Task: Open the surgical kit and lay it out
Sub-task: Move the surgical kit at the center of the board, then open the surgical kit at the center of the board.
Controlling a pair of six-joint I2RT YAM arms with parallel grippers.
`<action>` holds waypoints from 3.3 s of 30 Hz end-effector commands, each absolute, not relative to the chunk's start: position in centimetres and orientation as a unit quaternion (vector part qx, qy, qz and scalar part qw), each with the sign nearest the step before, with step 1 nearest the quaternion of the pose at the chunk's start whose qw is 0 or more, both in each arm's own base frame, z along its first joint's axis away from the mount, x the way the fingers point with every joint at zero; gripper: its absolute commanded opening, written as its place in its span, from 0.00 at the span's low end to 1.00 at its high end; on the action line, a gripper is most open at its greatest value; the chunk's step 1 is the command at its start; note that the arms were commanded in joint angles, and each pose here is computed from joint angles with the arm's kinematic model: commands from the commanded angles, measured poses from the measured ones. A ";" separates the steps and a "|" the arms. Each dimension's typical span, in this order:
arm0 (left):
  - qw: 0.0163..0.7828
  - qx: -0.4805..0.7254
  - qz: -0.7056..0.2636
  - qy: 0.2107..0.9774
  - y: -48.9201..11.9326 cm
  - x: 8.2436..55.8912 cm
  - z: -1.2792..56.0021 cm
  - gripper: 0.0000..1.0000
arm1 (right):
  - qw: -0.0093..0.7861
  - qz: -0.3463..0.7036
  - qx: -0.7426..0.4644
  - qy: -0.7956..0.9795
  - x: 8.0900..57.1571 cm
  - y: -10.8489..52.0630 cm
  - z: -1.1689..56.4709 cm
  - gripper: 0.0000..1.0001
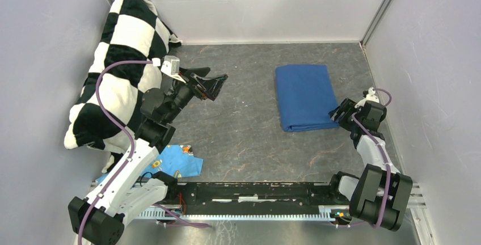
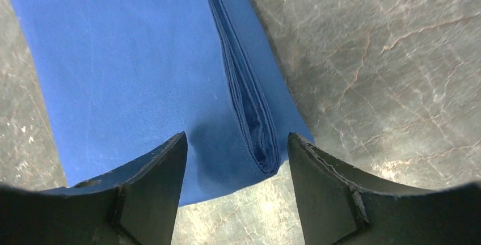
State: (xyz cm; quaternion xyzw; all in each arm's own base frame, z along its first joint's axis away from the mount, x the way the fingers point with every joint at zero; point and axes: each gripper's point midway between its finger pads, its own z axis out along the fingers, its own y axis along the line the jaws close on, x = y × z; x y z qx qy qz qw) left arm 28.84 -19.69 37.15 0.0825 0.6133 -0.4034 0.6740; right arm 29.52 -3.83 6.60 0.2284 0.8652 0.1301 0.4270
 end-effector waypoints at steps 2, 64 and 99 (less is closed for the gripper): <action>0.680 0.080 -0.423 0.593 -19.9 28.4 38.5 1.00 | 0.500 0.135 0.229 0.824 31.7 -4.9 10.2 0.72; 0.679 0.082 -0.425 0.593 -20.0 28.3 38.5 1.00 | 0.475 0.212 0.271 0.810 31.4 -2.9 7.9 0.68; 0.715 0.050 -0.369 0.591 -17.5 28.8 38.9 1.00 | 0.434 0.375 -0.242 0.782 29.2 33.6 17.2 0.43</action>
